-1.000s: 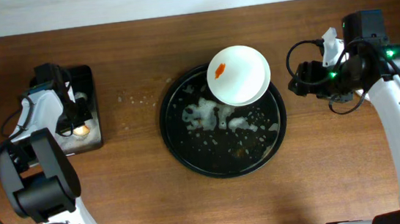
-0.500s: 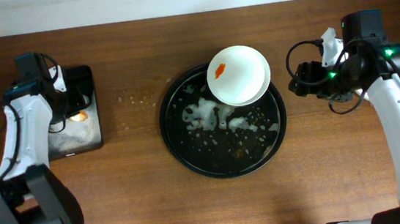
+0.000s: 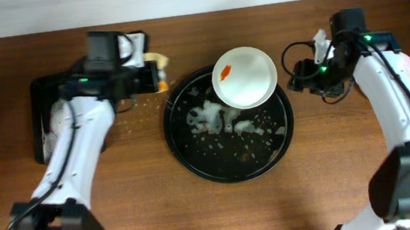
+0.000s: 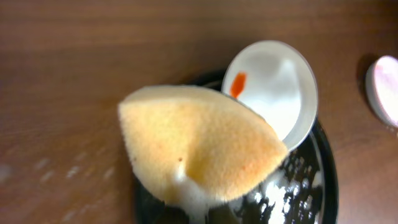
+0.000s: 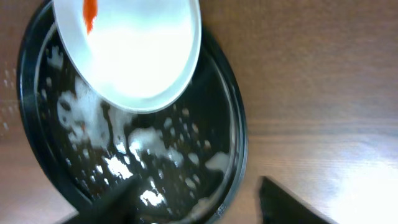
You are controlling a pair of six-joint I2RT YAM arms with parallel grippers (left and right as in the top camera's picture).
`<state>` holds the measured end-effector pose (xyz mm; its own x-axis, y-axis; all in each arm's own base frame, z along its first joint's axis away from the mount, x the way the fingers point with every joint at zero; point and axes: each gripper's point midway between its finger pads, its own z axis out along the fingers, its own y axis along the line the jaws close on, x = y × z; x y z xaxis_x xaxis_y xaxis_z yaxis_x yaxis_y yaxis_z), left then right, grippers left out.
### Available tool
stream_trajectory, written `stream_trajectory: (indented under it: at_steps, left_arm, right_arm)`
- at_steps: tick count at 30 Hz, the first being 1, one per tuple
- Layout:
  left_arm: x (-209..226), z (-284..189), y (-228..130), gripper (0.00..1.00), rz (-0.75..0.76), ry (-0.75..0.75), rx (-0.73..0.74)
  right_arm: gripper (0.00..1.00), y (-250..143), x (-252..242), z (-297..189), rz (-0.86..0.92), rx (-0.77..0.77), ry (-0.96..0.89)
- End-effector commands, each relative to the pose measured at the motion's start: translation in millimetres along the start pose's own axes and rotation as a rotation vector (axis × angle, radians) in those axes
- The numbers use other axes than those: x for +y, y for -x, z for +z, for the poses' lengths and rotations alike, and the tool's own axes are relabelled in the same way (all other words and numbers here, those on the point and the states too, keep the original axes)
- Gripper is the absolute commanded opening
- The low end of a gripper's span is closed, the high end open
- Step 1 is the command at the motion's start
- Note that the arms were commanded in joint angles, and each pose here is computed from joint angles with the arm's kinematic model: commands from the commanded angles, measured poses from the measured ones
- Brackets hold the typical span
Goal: Clean dirty plates on tray and stack at the side
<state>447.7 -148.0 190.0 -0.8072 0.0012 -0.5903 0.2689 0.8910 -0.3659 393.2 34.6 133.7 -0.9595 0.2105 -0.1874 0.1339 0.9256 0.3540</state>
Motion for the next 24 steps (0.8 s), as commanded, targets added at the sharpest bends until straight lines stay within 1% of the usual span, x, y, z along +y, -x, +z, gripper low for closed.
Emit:
stream_trajectory:
  at_steps: [1, 5, 7, 9, 11, 12, 13, 14, 15, 17, 18, 20, 23, 24]
  left_arm:
    - [-24.4, 41.3, -19.0, 0.0, -0.017, -0.005, 0.06]
    - [-45.0, 66.7, -36.5, 0.0, 0.022, -0.033, 0.108]
    - [-53.4, 78.6, -48.2, 0.0, 0.038, -0.041, 0.141]
    - [-56.3, 86.2, -57.0, 0.0, 0.052, -0.03, 0.164]
    - [-57.6, 90.5, -62.2, 0.0, 0.06, -0.017, 0.177]
    - [-59.7, 92.3, -64.5, 0.0, 0.066, -0.016, 0.182]
    - [-60.5, 92.7, -64.9, 0.0, 0.071, -0.011, 0.181]
    - [-59.8, 92.8, -64.7, 0.0, 0.072, -0.005, 0.179]
    - [-58.2, 93.0, -63.9, 0.0, 0.073, 0.006, 0.175]
    - [-55.9, 93.1, -63.1, 0.0, 0.075, 0.019, 0.171]
    - [-54.5, 93.0, -63.2, 0.0, 0.075, 0.027, 0.171]
    - [-54.4, 93.0, -63.2, 0.0, 0.074, 0.027, 0.171]
    - [-54.2, 92.9, -63.1, 0.0, 0.074, 0.027, 0.171]
    - [-54.2, 92.9, -63.1, 0.0, 0.074, 0.027, 0.171]
  right_arm:
    - [0.56, -0.4, 10.8, 38.1, 0.045, 0.06, 0.027]
    - [0.57, 3.3, 27.5, 81.4, 0.031, 0.078, 0.036]
    - [0.57, 4.8, 27.8, 104.0, 0.055, 0.073, -0.017]
    - [0.57, 3.7, 18.6, 118.0, 0.111, 0.067, -0.099]
    - [0.57, 1.5, 15.0, 127.0, 0.145, 0.069, -0.133]
    - [0.55, 2.9, 18.1, 131.5, 0.136, 0.064, -0.125]
    - [0.45, 3.6, 19.5, 134.7, 0.128, 0.06, -0.127]
    - [0.37, 3.3, 19.7, 135.9, 0.127, 0.06, -0.129]
    - [0.31, 2.7, 20.1, 136.8, 0.126, 0.063, -0.129]
    - [0.24, -2.9, 19.4, 138.0, 0.126, 0.08, -0.136]
    - [0.21, -6.4, 18.7, 137.9, 0.127, 0.093, -0.142]
    - [0.2, -10.9, 17.0, 140.0, 0.129, 0.104, -0.146]
    - [0.13, -21.8, 13.1, 138.7, 0.118, 0.146, -0.162]
    - [0.13, -24.4, 12.4, 137.6, 0.103, 0.157, -0.166]
